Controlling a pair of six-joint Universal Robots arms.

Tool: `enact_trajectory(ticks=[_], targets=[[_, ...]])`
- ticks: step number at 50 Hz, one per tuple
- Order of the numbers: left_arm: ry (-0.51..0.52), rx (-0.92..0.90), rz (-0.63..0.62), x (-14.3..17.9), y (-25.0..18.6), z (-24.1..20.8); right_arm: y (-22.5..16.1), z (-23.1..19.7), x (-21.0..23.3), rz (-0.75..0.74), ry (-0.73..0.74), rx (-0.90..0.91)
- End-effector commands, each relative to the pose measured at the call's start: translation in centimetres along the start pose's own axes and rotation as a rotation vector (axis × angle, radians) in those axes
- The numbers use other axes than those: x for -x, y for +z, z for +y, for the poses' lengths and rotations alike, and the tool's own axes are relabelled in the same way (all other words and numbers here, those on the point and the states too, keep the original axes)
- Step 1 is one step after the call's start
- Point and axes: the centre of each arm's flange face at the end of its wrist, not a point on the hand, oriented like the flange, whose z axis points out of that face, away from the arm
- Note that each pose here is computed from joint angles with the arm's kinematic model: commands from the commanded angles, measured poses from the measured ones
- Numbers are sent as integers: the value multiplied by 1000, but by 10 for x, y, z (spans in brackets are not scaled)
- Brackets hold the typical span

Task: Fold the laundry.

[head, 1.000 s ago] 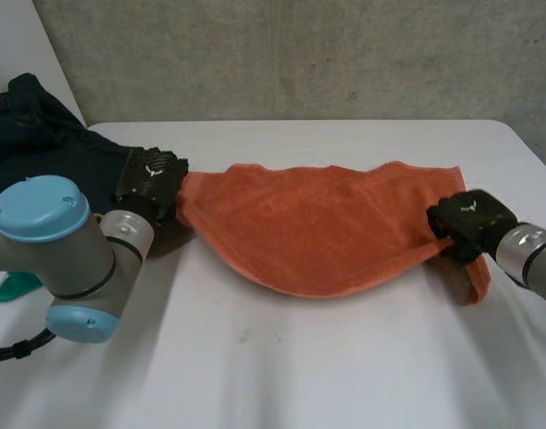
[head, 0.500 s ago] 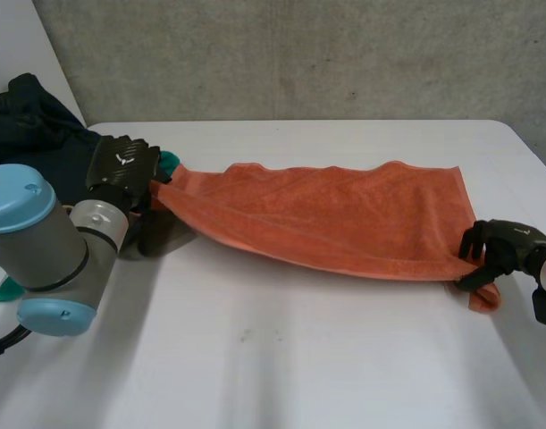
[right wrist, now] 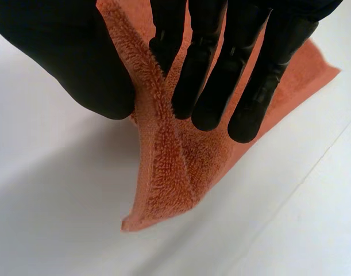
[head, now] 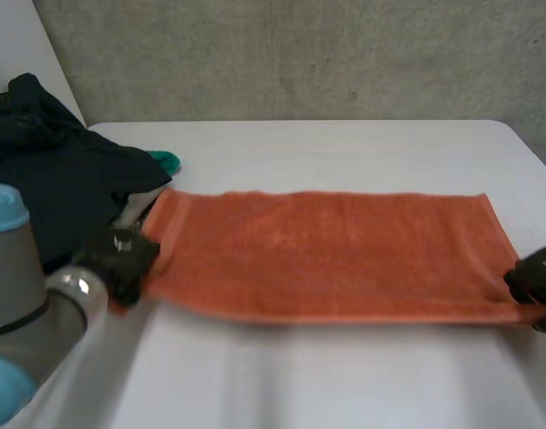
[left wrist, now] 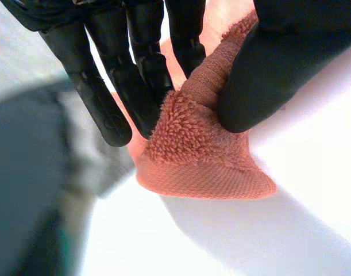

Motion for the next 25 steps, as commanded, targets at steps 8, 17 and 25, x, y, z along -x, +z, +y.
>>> enact_trajectory(ticks=[8,17,25], targets=[[111,20,30,-12,32,4,32,16,-14,23,-85,119],[99,-50,-102,12,80,-29,75,-16,-39,209,-212,52],[101,-69,-117,10,95,-33,105,-33,-62,295,-222,-23]])
